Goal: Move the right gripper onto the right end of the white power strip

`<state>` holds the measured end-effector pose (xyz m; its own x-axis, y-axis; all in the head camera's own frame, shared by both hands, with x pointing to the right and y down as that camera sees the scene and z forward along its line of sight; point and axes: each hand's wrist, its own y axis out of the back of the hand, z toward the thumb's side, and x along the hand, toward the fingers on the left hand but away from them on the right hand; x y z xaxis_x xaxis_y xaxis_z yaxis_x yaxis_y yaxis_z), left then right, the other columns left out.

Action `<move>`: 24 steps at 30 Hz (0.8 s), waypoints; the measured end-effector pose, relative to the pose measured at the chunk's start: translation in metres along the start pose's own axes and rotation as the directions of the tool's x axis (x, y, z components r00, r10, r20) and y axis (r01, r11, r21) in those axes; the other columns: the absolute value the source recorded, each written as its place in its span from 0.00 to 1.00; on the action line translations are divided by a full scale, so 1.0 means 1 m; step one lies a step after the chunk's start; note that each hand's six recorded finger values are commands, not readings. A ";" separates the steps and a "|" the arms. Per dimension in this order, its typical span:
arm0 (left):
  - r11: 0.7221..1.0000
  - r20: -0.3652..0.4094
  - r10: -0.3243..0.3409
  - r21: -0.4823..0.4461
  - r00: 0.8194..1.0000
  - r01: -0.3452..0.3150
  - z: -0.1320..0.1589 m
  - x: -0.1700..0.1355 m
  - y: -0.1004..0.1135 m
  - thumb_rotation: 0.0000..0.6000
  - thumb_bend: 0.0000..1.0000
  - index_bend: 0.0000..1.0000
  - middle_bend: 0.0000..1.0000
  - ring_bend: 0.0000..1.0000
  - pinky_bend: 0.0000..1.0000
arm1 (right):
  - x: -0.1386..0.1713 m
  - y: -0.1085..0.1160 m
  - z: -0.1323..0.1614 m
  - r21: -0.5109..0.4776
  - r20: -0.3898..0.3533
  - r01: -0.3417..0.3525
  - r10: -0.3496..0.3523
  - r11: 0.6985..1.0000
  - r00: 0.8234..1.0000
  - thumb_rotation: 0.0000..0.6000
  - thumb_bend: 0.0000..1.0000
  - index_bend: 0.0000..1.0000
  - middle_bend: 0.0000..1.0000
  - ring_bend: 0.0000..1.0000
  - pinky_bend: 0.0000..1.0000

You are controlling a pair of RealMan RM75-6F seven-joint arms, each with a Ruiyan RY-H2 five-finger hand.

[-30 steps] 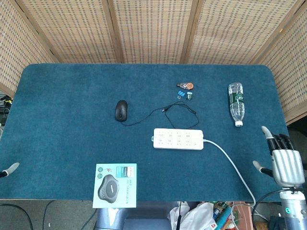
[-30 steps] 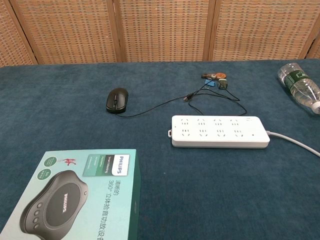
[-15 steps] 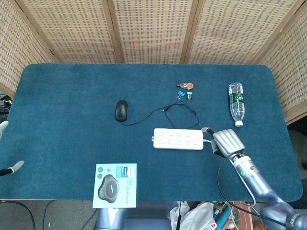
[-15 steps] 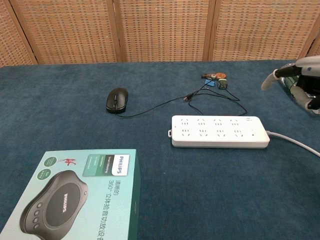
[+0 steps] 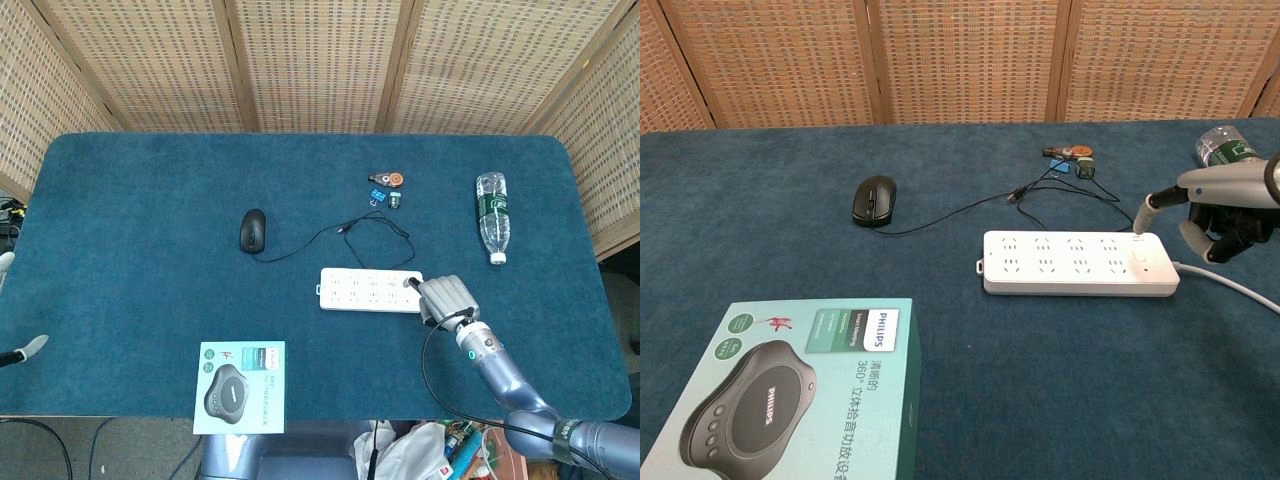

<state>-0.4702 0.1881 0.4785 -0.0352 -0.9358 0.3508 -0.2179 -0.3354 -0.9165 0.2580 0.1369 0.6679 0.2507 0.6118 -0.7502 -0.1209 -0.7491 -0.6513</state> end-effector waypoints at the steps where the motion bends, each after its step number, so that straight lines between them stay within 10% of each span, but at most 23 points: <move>1: 1.000 0.000 -0.001 0.001 1.000 0.001 0.000 0.000 0.000 1.00 0.00 0.00 0.00 0.00 0.00 | -0.001 -0.002 0.000 0.004 0.004 -0.004 0.004 1.000 1.000 1.00 0.82 0.22 0.84 0.96 1.00; 24: 1.000 0.008 -0.016 0.007 1.000 0.016 0.002 0.000 -0.004 1.00 0.00 0.00 0.00 0.00 0.00 | -0.015 -0.016 -0.001 0.064 0.062 -0.060 0.056 0.996 0.997 1.00 0.82 0.22 0.84 0.96 1.00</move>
<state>-0.4673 0.1892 0.4815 -0.0239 -0.9312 0.3637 -0.2115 -0.3509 -0.9122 0.2567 0.1397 0.6900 0.1834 0.5838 -0.7909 -0.1967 -0.7665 -0.6114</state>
